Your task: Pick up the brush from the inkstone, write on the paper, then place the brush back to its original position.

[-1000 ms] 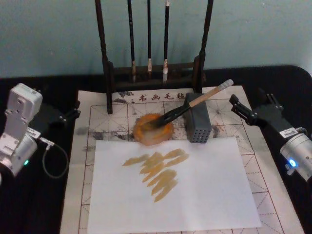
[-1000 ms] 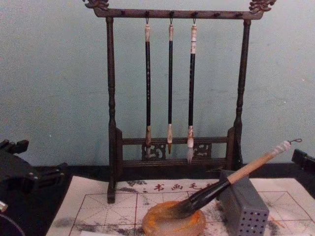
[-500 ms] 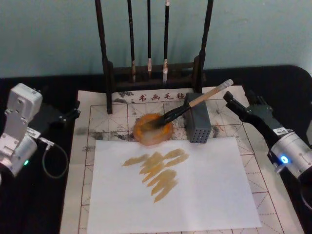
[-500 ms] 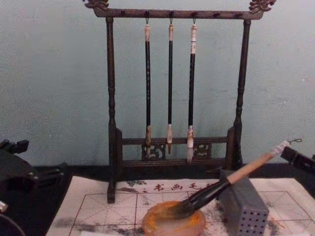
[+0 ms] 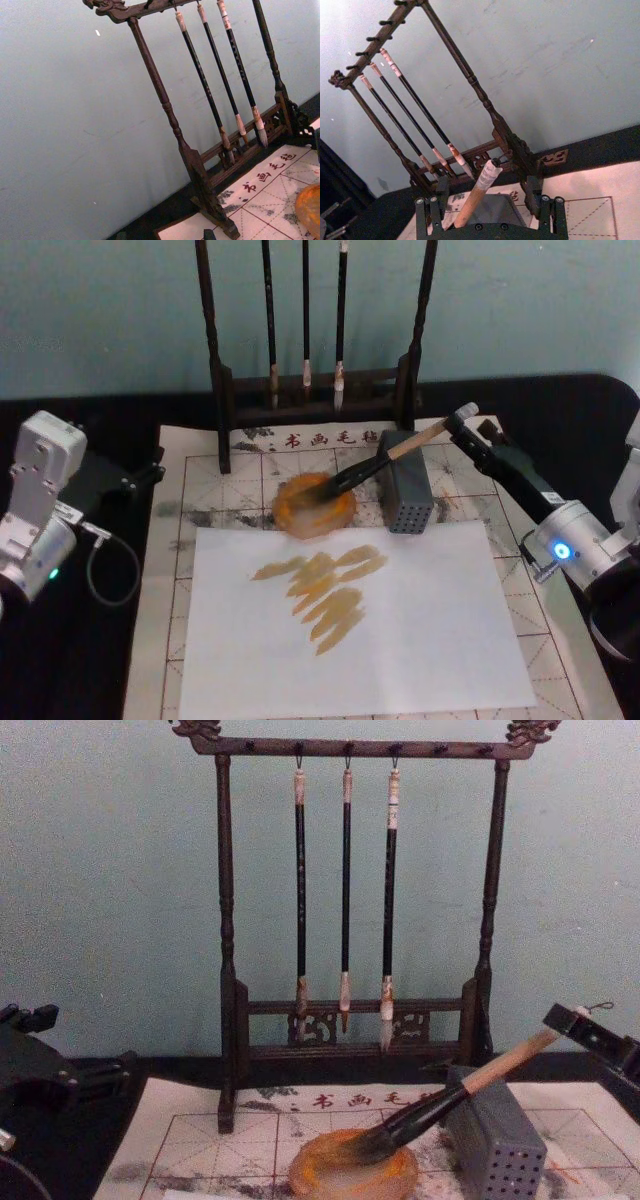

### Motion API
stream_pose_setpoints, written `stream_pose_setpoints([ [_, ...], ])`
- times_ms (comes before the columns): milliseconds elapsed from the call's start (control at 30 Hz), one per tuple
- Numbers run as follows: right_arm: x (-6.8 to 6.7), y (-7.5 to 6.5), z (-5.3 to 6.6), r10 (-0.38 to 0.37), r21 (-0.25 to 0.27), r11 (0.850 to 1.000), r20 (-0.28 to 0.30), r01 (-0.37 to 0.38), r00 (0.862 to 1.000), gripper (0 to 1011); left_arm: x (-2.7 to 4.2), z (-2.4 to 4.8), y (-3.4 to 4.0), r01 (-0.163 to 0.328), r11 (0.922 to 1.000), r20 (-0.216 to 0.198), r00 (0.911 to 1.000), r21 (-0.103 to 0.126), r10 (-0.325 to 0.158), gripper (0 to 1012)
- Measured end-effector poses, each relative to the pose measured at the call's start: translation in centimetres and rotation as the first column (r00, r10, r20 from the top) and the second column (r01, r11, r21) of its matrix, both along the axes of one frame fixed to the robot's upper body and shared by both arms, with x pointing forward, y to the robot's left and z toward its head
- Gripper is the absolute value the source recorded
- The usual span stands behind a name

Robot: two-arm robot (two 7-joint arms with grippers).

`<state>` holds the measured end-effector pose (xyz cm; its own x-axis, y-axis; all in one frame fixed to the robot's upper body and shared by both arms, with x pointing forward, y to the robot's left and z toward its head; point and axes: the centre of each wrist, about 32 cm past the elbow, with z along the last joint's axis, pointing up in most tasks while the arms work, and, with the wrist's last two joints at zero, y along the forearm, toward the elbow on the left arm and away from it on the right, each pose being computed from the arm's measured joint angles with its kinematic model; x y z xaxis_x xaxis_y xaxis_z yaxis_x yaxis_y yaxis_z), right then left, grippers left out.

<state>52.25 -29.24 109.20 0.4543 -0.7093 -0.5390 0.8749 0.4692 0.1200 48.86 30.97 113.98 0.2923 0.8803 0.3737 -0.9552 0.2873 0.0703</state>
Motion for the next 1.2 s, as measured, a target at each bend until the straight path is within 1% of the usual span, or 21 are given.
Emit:
stream_pose_setpoints([
  [100,0.4,0.2,-0.2,0.009,0.025,1.000,-0.013,-0.009,1.000,1000,0.00,0.00,0.00,0.000,1.0000,0.000,1.0000,0.000,0.000,1001],
  [200,0.8,0.6,-0.5,0.026,0.068,0.997,-0.034,-0.023,0.999,1000,0.00,0.00,0.00,0.000,1.0000,0.000,1.0000,0.000,0.000,1001],
  [233,0.8,0.6,-0.5,0.026,0.068,0.997,-0.034,-0.023,0.999,1000,0.00,0.00,0.00,0.000,1.0000,0.000,1.0000,0.000,0.000,1001],
  [333,1.2,0.7,-0.7,0.044,0.112,0.993,-0.056,-0.038,0.997,1000,0.00,0.00,0.00,0.000,1.0000,0.000,1.0000,0.000,0.000,1001],
  [400,1.3,0.7,-0.8,0.051,0.126,0.991,-0.063,-0.043,0.997,1000,0.00,0.00,0.00,0.000,1.0000,0.000,1.0000,0.000,0.000,1001],
  [1067,1.2,0.7,-0.7,0.045,0.108,0.993,-0.054,-0.039,0.998,1000,0.00,0.00,0.00,0.000,1.0000,0.000,1.0000,0.000,0.000,1001],
  [1133,1.2,0.7,-0.8,0.047,0.117,0.992,-0.057,-0.040,0.997,1000,0.00,0.00,0.00,0.000,1.0000,0.000,1.0000,0.000,0.000,1001],
  [1200,1.2,0.8,-0.9,0.048,0.140,0.989,-0.063,-0.039,0.997,1000,0.00,0.00,0.00,0.000,1.0000,0.000,1.0000,0.000,0.000,1001],
])
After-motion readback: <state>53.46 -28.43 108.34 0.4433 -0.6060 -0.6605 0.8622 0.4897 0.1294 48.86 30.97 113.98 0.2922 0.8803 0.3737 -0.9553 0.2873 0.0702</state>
